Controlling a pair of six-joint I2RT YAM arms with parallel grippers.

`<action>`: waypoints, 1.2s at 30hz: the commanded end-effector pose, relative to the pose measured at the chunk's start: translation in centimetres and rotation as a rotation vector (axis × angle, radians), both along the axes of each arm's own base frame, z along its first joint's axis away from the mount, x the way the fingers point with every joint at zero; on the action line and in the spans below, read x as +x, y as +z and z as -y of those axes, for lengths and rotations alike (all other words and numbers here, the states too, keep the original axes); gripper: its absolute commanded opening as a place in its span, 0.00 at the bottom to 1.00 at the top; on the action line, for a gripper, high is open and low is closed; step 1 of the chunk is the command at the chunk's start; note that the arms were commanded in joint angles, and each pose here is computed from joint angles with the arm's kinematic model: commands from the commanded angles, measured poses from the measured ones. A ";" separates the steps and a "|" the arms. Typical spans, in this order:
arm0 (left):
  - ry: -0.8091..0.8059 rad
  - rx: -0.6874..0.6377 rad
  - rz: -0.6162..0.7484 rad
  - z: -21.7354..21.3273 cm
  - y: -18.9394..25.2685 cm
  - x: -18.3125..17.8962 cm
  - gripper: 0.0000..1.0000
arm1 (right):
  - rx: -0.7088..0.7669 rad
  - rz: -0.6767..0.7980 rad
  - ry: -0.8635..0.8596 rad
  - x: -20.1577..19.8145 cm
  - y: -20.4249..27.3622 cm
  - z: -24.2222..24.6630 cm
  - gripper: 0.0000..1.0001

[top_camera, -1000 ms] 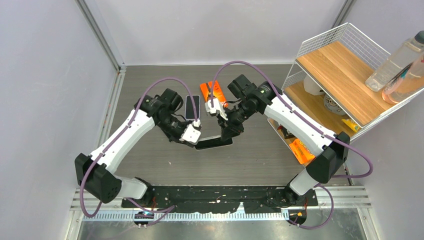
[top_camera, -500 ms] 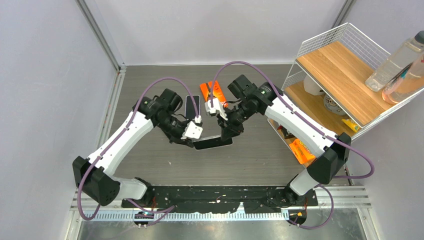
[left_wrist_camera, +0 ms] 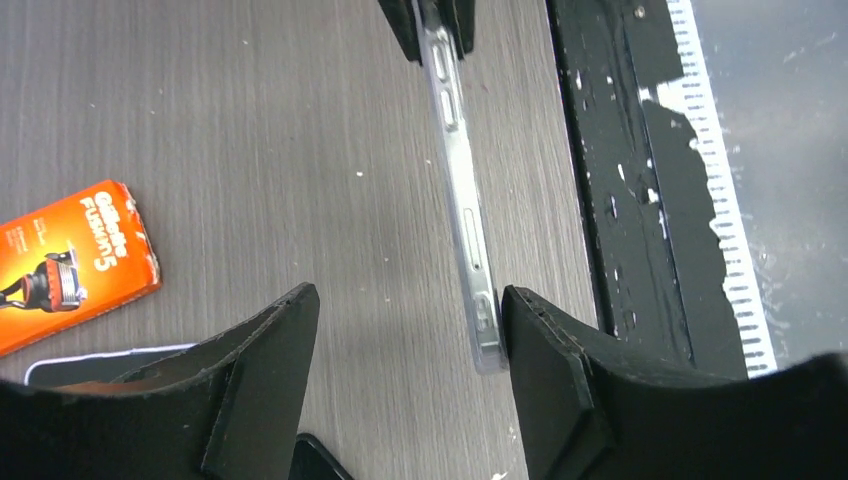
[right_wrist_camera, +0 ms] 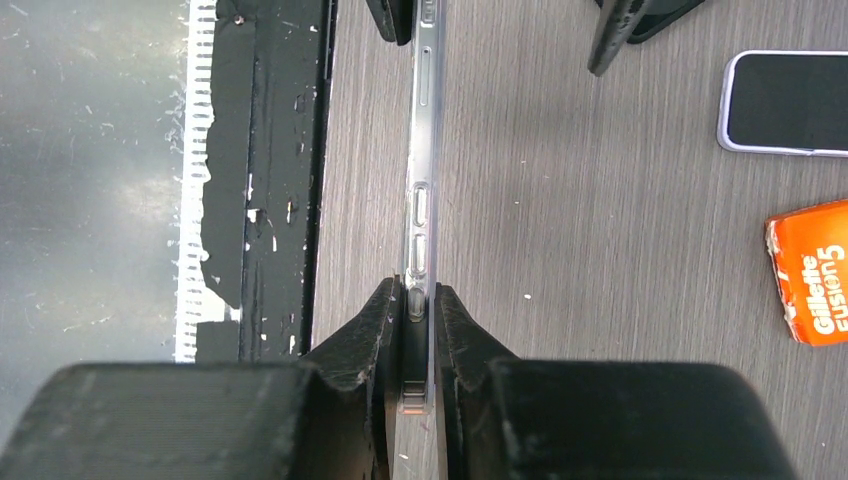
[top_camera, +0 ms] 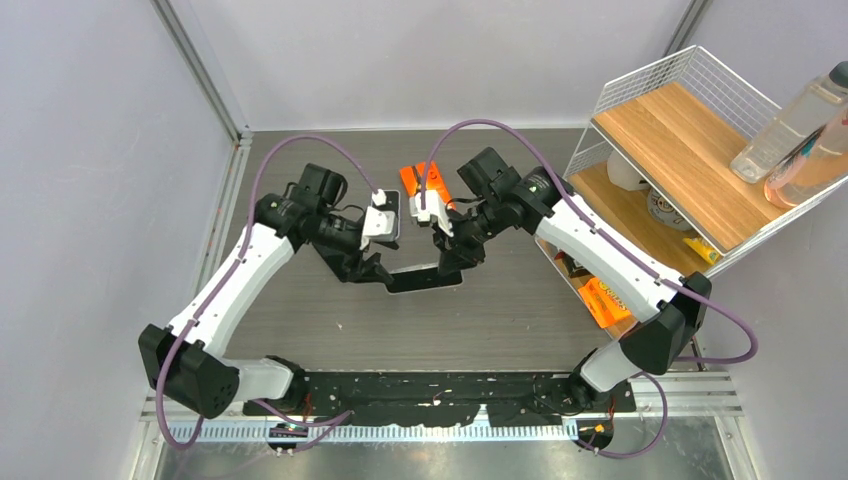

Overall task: Take the phone out of the phone case
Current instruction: Remove the phone case from the phone.

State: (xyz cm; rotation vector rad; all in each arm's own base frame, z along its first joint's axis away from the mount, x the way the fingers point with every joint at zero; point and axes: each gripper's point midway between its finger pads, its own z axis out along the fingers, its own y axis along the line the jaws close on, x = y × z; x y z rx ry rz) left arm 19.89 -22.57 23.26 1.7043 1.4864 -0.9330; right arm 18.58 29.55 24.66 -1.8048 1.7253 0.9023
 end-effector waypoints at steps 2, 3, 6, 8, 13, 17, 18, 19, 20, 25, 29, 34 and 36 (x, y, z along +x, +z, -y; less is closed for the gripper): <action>0.009 -0.166 0.002 1.8 3.2 1.0 0.72 | 0.125 0.071 -0.005 -0.2 4.0 -0.8 0.05; 0.016 -0.177 -0.016 2.0 3.0 0.9 0.72 | 0.132 0.077 -0.016 -0.1 4.3 -0.7 0.05; 0.049 -0.214 -0.066 2.3 2.7 0.9 0.73 | 0.155 0.111 -0.044 0.6 5.3 -0.7 0.05; 0.064 -0.238 -0.073 2.5 2.6 0.9 0.73 | 0.166 0.128 -0.067 1.0 5.8 -0.6 0.05; 0.083 -0.260 -0.095 2.6 2.3 0.7 0.71 | 0.192 0.156 -0.106 1.7 6.9 -0.6 0.05; 0.101 -0.271 -0.126 2.8 2.4 0.9 0.51 | 0.211 0.163 -0.113 1.8 7.5 -0.7 0.05; 0.102 -0.271 -0.135 2.8 2.4 0.9 0.43 | 0.214 0.164 -0.118 1.8 7.7 -0.7 0.05; 0.100 -0.271 -0.145 2.9 2.5 0.8 0.33 | 0.220 0.173 -0.123 2.0 7.9 -0.7 0.05; 0.096 -0.270 -0.155 2.9 2.5 0.7 0.12 | 0.224 0.174 -0.128 2.0 8.0 -0.6 0.05; 0.118 -0.221 -0.122 2.3 3.1 0.8 0.00 | 0.210 0.186 -0.149 2.5 7.9 -0.4 0.14; 0.137 -0.187 -0.047 1.7 4.6 1.2 0.00 | 0.166 0.171 -0.149 2.7 6.8 -0.4 0.58; 0.131 -0.118 0.004 1.4 6.1 1.0 0.00 | 0.138 0.164 -0.150 3.4 6.1 -0.9 0.78; 0.133 -0.111 0.009 1.3 6.2 0.9 0.00 | 0.136 0.155 -0.143 3.6 5.9 -1.3 0.80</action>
